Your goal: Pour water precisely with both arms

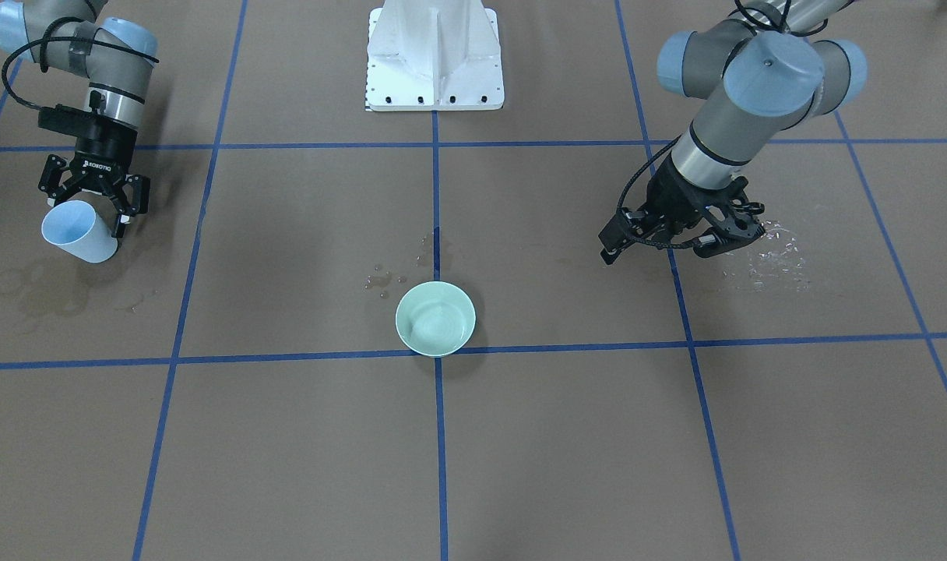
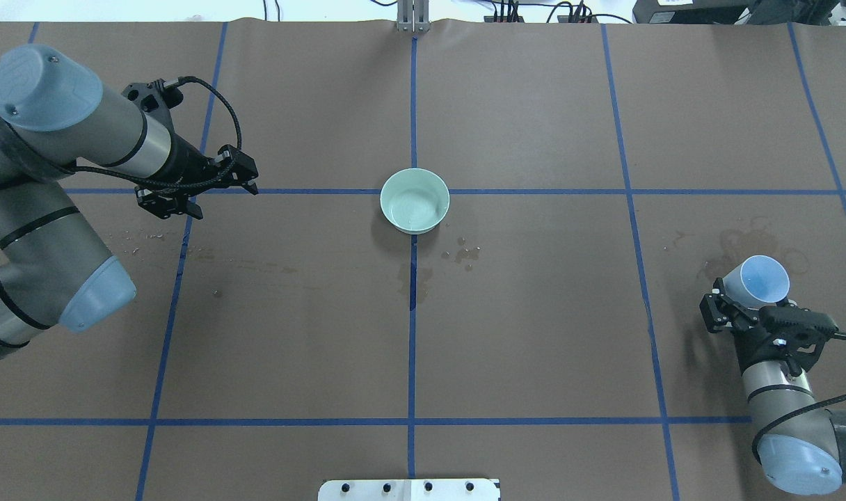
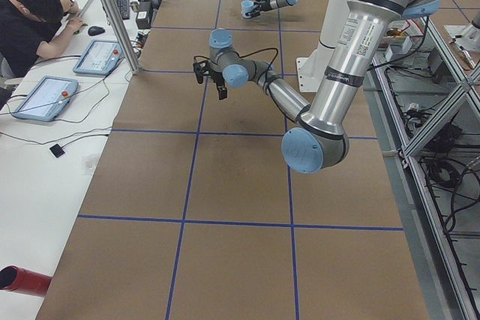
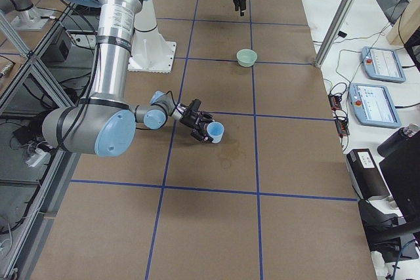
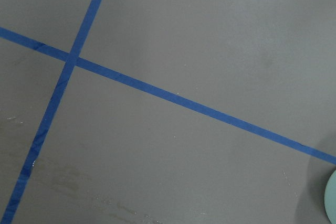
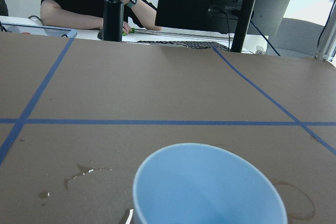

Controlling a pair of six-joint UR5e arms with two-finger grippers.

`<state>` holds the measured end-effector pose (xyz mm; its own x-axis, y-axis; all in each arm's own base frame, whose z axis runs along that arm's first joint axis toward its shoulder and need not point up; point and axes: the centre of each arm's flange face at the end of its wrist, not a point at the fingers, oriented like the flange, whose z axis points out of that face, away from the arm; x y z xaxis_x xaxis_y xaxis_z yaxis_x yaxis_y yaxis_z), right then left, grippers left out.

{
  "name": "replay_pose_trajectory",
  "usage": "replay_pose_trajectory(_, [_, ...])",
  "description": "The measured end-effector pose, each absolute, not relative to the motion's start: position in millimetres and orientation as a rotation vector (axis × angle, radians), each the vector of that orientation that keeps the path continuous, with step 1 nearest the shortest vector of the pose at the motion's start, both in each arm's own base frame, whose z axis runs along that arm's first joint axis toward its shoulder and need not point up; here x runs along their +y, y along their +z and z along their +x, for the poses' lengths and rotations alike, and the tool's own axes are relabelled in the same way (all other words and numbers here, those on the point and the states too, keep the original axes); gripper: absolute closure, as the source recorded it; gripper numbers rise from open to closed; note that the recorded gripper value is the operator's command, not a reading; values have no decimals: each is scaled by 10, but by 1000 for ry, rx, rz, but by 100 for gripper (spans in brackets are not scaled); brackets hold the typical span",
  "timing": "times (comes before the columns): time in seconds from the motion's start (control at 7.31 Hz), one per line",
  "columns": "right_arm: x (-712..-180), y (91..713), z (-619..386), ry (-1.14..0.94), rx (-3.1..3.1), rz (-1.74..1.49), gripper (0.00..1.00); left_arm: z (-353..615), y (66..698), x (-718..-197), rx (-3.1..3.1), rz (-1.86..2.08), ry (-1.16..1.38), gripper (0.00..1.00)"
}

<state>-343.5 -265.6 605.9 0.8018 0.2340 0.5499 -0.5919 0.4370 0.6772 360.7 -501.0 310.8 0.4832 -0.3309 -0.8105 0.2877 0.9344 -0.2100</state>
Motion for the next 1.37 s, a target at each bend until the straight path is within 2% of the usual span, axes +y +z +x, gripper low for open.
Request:
replay_pose_trajectory(0.41, [-2816,6003,-3440,541,-384,1008,2,3609,3112,-5006,997,-49,-377,0])
replay_pose_trajectory(0.55, [-2847,5994,-3428,543,-379,1011,11,3611,3103,-5004,998,-48,-376,0])
replay_pose_trajectory(0.82, [-2886,5972,-3426,549,-376,1011,100,3615,3083,-5003,1001,-49,-376,0])
replay_pose_trajectory(1.37, [-3288,5452,-3330,542,-394,976,100,3615,3067,-5002,1003,-48,-375,0])
